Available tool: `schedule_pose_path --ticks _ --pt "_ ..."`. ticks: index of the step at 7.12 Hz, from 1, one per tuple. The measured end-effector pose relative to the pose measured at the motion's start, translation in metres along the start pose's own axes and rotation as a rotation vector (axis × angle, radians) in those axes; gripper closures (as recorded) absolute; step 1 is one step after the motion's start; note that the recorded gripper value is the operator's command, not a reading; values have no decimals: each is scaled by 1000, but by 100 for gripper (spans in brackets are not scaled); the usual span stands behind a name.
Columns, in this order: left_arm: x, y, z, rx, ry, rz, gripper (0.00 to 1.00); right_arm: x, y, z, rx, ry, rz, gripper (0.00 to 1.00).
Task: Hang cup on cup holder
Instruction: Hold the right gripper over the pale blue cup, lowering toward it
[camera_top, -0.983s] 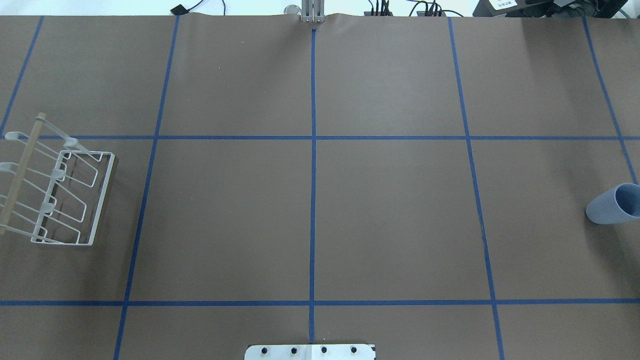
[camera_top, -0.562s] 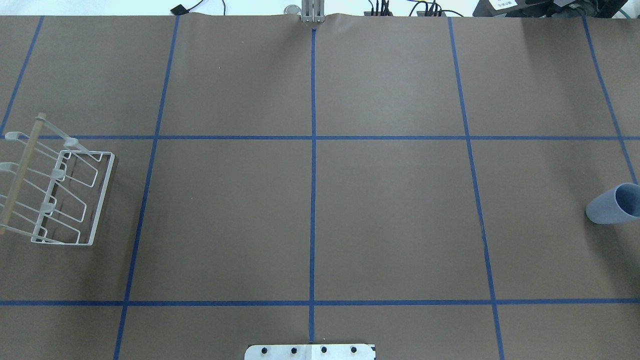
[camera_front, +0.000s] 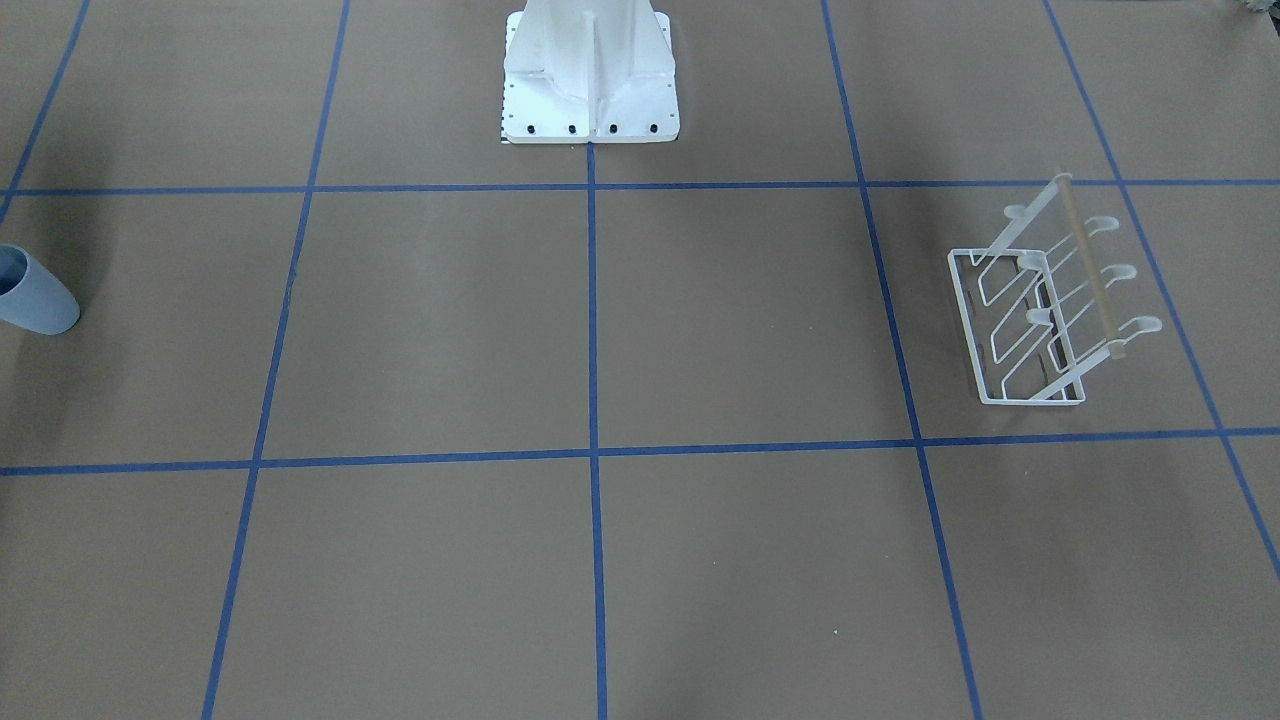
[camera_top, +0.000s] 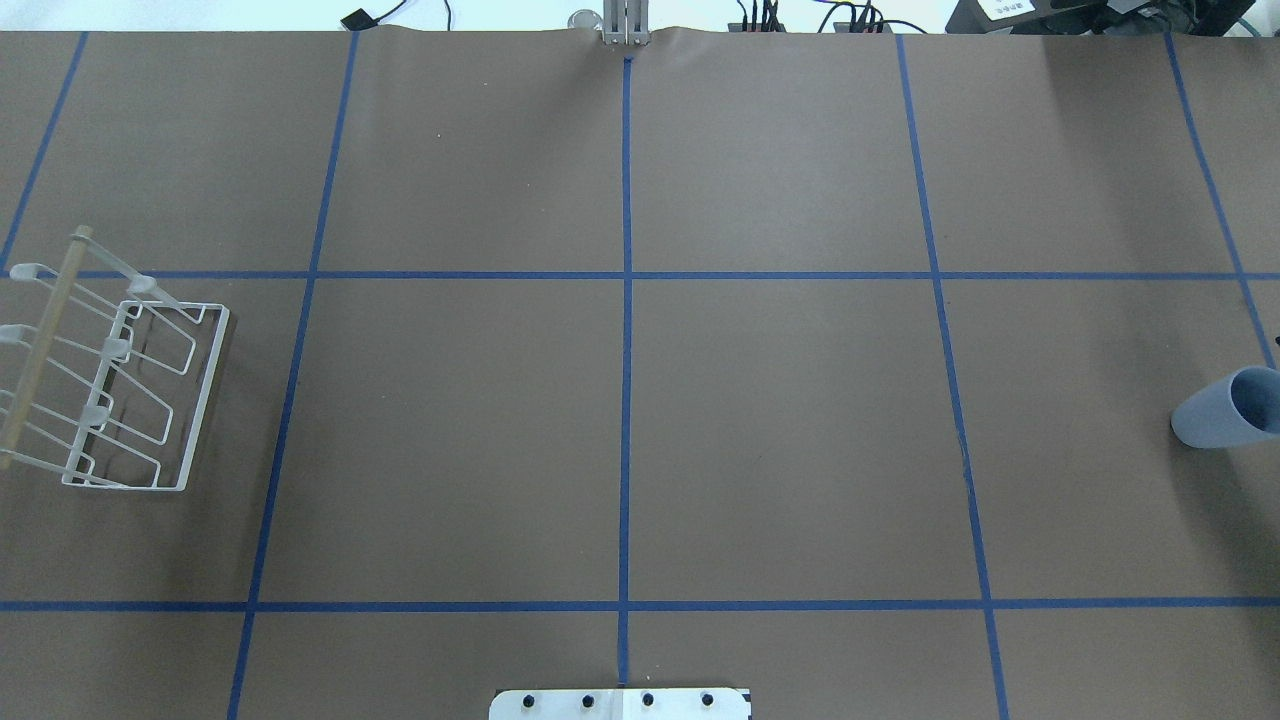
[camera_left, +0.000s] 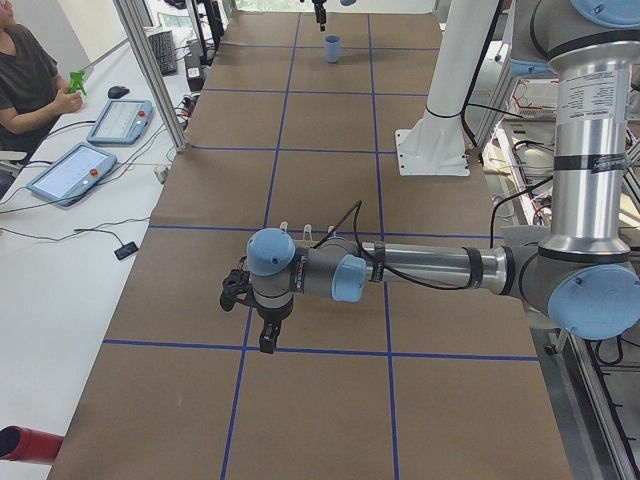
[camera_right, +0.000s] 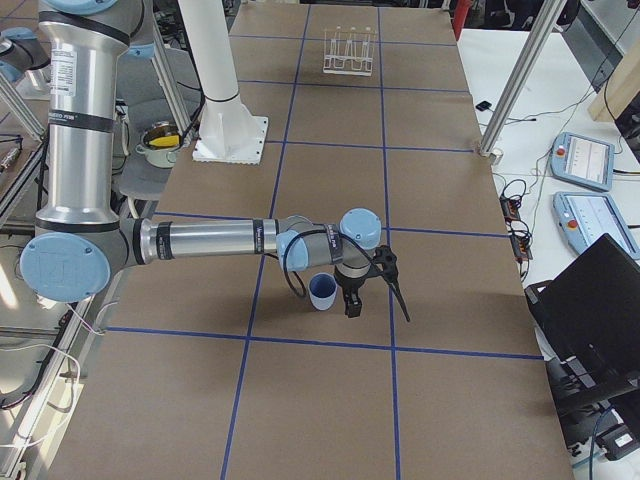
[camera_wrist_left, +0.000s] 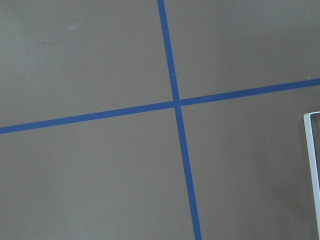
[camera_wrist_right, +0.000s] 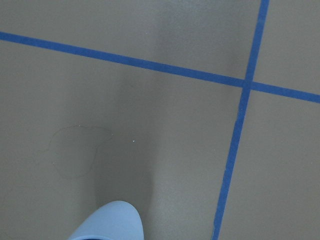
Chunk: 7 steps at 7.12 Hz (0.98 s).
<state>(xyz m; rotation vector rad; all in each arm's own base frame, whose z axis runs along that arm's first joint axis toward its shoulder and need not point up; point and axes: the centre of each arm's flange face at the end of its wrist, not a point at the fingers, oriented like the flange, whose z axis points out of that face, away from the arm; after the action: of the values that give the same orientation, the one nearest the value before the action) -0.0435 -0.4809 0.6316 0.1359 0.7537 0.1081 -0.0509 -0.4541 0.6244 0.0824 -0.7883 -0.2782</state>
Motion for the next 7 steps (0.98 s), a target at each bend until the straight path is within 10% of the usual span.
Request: schedule_pose_path --ticks 7 --pt "6 1 0 0 49 -26 2 -3 32 36 -16 -33 -64 10"
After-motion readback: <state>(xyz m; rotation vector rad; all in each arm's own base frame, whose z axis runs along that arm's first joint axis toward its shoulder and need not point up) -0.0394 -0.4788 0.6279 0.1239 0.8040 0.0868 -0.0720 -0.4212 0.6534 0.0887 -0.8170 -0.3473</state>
